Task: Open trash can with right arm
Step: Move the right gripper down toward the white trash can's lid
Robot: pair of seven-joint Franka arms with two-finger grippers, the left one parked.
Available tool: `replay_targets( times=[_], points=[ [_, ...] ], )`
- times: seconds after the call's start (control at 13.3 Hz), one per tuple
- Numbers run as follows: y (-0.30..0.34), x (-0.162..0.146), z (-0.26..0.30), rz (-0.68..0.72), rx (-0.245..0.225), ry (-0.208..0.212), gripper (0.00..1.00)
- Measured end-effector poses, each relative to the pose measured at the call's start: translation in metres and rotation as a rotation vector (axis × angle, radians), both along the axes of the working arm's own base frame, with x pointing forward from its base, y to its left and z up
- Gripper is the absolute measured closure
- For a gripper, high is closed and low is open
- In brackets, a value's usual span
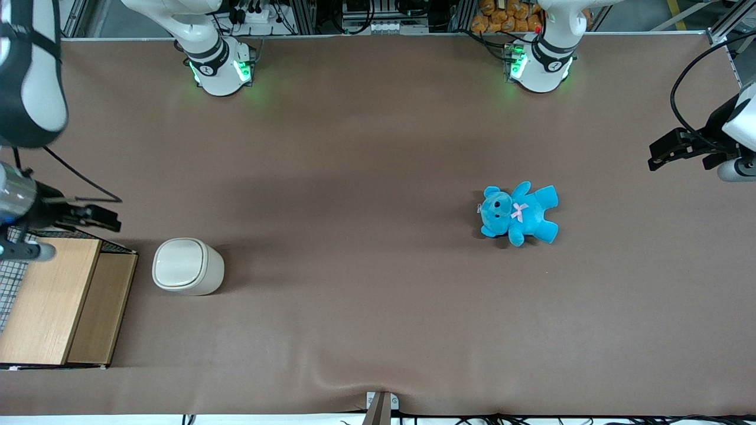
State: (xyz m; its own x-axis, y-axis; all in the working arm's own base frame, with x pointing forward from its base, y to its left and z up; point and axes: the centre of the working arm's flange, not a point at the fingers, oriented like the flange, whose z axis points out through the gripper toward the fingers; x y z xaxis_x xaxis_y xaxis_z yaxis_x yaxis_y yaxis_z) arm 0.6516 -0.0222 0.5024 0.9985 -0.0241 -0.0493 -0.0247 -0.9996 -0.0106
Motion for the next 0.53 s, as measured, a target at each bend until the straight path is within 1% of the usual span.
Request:
replay_targets(
  times=[0.08,0.23,0.3,0.38,0.53],
  points=[
    [0.001,0.004,-0.010,0.001,0.000,0.010,0.30],
    [0.001,0.010,-0.024,0.002,0.000,0.010,0.52],
    [0.001,0.012,-0.030,0.002,-0.001,0.012,0.52],
    [0.001,0.015,-0.035,0.002,-0.001,0.010,0.59],
    [0.001,0.021,-0.046,0.002,-0.001,-0.003,0.82]
  ],
)
